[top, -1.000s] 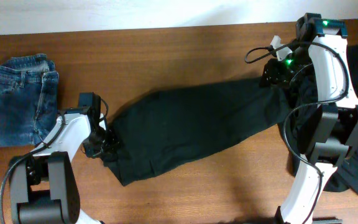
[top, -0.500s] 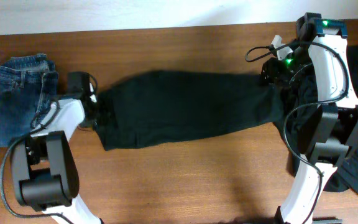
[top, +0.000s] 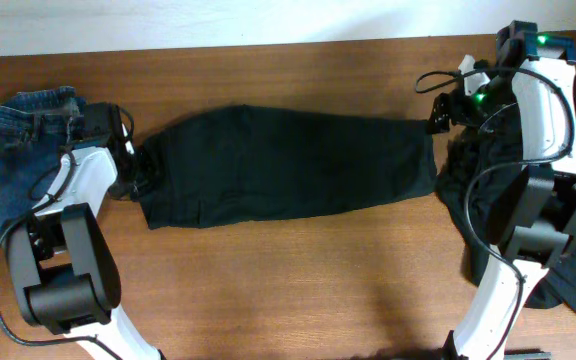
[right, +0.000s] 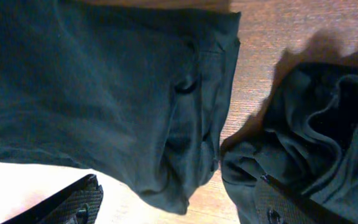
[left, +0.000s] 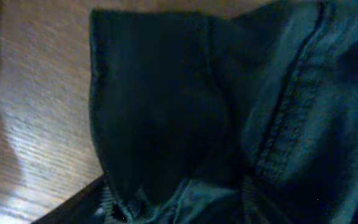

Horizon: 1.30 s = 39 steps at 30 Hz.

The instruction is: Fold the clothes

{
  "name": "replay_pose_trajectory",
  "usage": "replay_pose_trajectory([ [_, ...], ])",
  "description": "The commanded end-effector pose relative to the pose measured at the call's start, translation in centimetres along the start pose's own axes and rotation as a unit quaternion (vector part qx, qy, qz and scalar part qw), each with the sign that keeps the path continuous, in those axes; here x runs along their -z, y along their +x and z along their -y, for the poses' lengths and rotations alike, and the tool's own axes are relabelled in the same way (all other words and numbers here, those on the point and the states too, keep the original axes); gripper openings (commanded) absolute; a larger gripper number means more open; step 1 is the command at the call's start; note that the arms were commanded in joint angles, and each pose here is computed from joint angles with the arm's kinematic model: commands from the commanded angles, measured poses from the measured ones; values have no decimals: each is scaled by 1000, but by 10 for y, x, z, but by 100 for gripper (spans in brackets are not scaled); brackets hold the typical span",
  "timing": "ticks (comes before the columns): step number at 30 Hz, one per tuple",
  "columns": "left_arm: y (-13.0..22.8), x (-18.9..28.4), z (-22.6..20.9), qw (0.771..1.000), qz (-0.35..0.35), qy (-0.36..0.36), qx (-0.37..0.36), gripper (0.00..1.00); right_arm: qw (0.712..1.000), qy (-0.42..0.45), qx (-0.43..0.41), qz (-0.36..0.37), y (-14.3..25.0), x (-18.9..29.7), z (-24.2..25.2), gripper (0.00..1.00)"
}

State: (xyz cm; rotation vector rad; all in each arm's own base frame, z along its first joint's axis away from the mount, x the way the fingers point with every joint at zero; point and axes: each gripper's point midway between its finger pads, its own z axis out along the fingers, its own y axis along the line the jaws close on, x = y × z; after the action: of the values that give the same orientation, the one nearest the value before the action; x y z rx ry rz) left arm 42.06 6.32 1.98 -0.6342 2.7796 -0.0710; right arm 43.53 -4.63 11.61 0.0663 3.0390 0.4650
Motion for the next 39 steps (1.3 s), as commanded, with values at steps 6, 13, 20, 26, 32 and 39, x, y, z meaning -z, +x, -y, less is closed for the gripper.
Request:
replay_pose_trajectory([
  [6, 10, 0, 8, 999, -27, 21, -2, 71, 997, -10, -23, -67, 5, -59, 17, 83],
  [13, 10, 0, 8, 999, -27, 21, -2, 71, 994, -17, -25, -106, 11, -96, 18, 84],
  [20, 10, 0, 8, 999, -27, 21, -2, 71, 989, -22, -28, -144, 20, -133, 20, 83],
  [26, 10, 0, 8, 999, -27, 21, -2, 71, 987, -75, -35, -139, 17, -141, 4, 49],
  [32, 16, 1, 12, 998, -42, 35, -3, 87, 986, -87, -32, -136, 15, -142, -4, 4],
  [39, 9, 52, 18, 998, -24, 49, -18, 99, 992, -72, -30, -100, 1, -106, 2, 4],
])
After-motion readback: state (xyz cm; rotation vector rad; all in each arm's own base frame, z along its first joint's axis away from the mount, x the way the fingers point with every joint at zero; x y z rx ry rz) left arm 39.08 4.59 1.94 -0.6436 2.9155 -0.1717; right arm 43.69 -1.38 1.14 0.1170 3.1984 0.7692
